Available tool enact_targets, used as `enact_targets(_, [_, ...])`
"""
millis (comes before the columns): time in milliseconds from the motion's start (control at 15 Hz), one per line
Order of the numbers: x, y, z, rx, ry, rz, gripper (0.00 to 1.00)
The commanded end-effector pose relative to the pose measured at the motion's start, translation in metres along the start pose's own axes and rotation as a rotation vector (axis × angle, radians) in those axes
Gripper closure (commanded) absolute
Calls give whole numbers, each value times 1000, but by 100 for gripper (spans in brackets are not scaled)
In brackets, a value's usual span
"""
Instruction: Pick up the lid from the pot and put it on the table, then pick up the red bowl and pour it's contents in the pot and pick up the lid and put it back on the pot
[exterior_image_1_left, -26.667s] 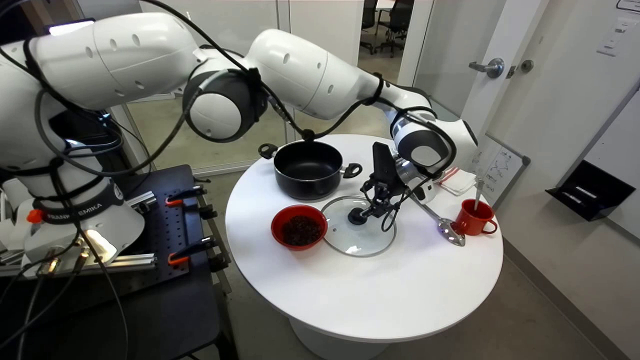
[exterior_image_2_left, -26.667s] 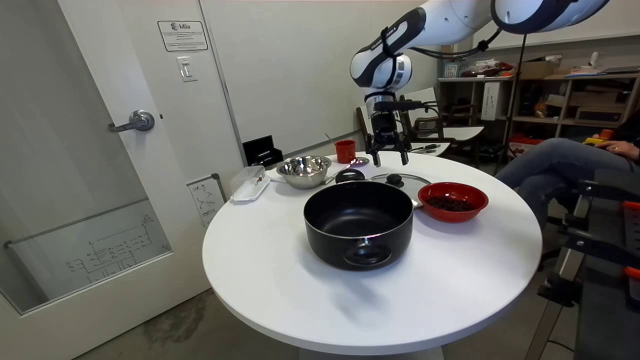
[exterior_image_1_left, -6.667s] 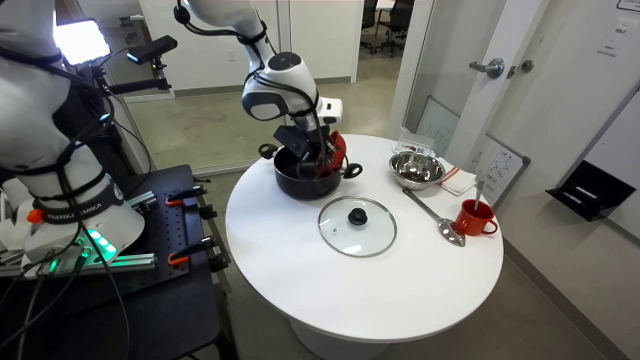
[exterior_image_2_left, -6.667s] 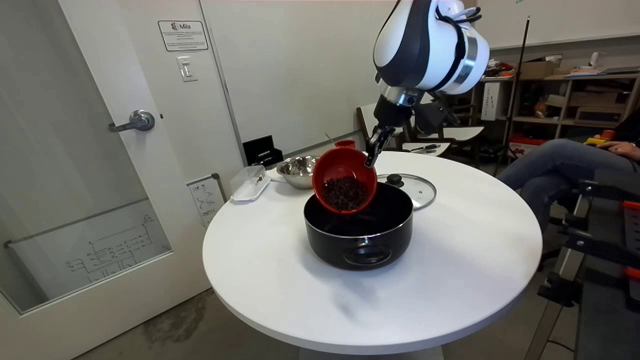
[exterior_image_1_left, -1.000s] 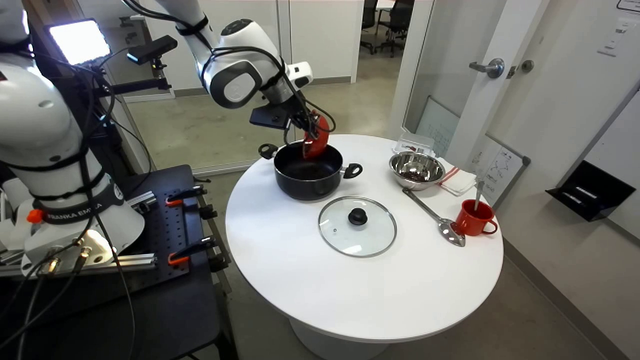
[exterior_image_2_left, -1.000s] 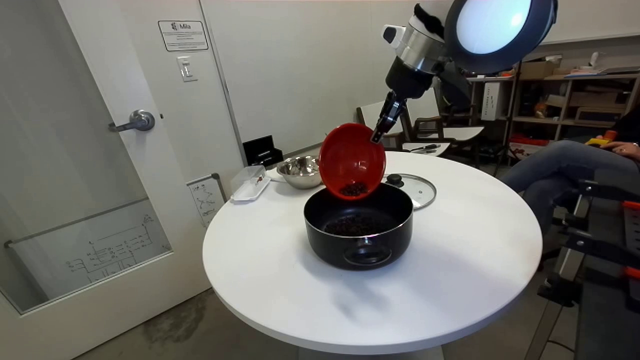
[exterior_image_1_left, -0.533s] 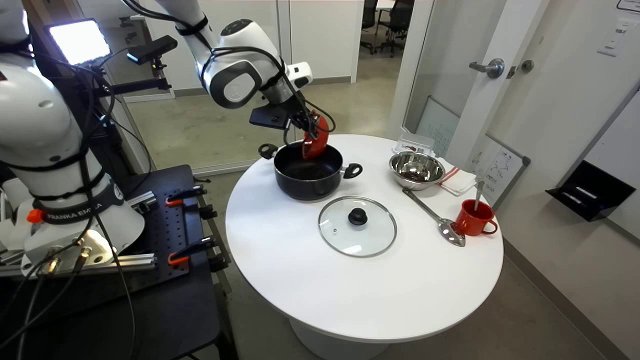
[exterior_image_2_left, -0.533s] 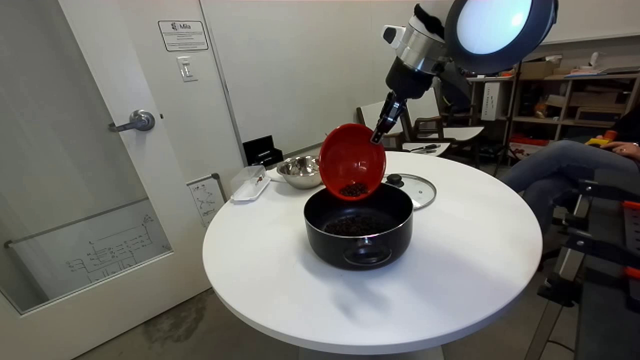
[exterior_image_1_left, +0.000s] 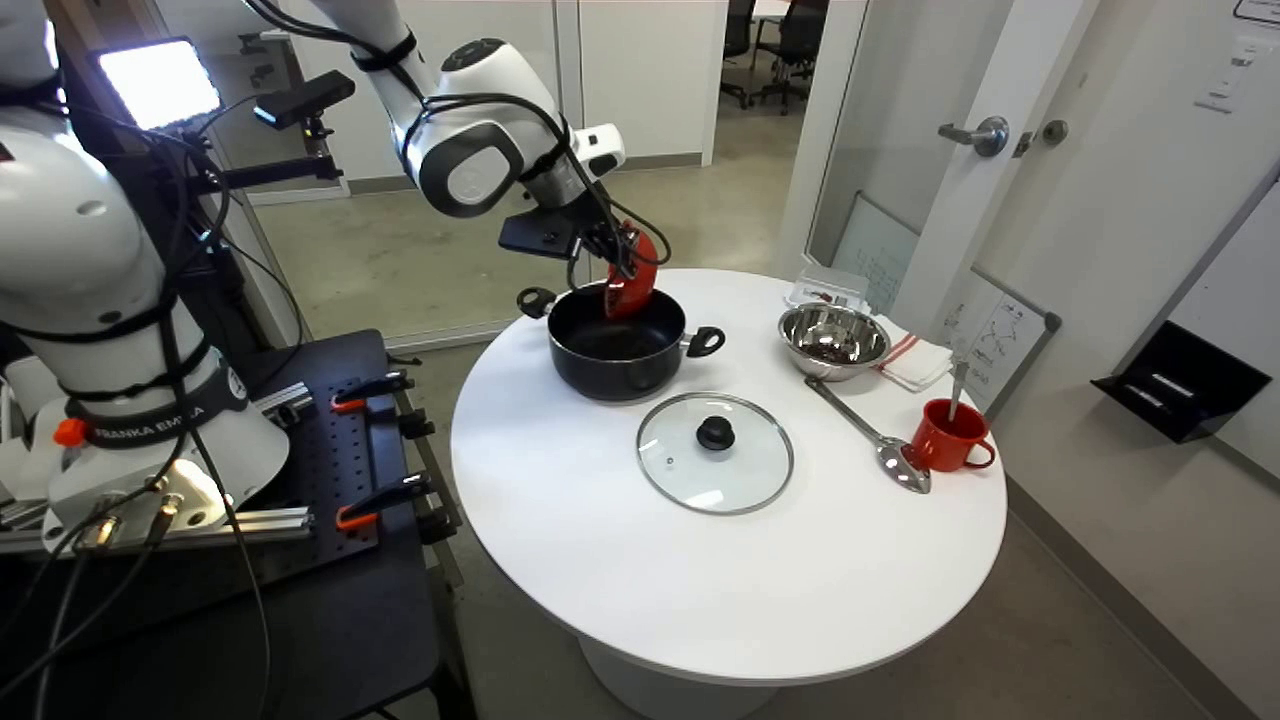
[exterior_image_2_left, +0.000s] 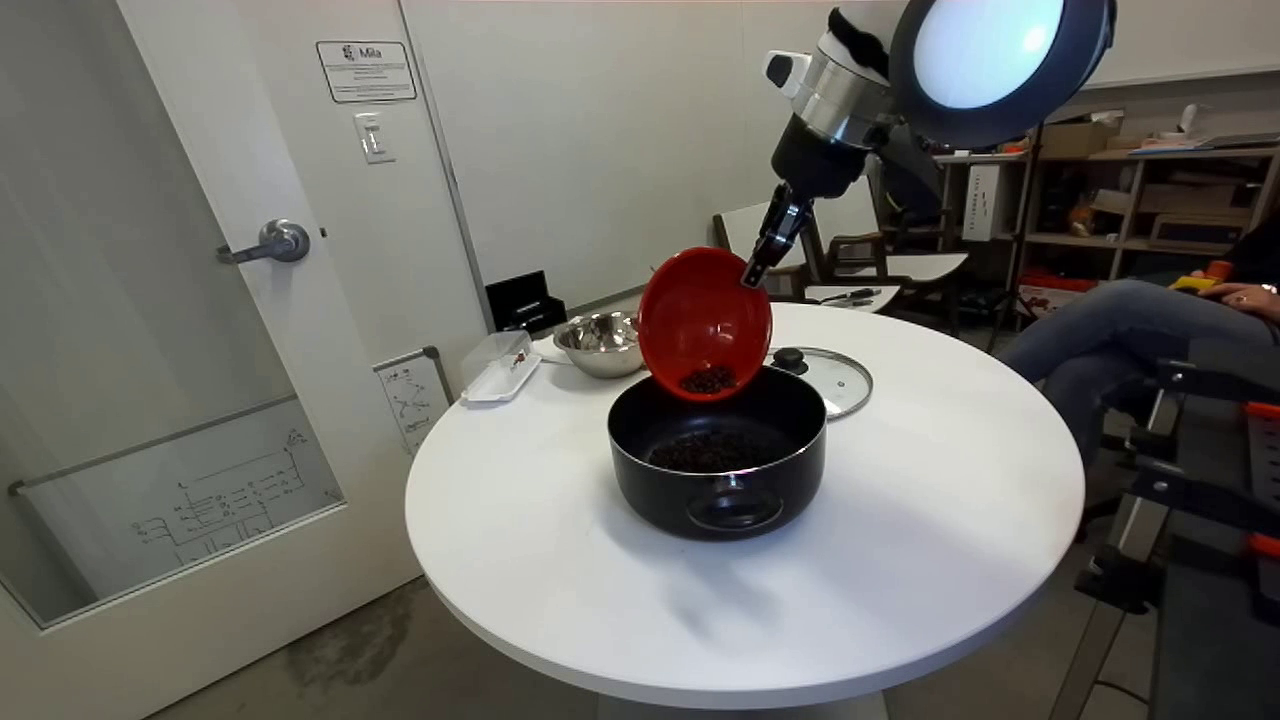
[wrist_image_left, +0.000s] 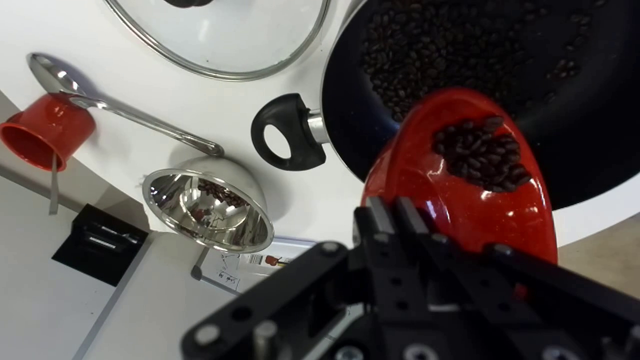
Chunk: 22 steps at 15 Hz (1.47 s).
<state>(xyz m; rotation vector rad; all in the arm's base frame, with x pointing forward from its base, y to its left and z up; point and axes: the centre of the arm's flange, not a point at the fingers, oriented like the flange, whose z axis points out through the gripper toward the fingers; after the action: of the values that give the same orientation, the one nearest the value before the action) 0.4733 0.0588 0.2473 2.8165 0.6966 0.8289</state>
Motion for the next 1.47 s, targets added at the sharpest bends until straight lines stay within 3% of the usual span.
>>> enact_targets(0, [5, 4, 7, -21, 23, -4, 98])
enact_targets(533, [11, 14, 31, -77, 45, 5, 98])
enact_targets(867, [12, 10, 33, -173, 74, -71, 98])
enact_targets(1400, [30, -2, 25, -230, 109, -148, 98])
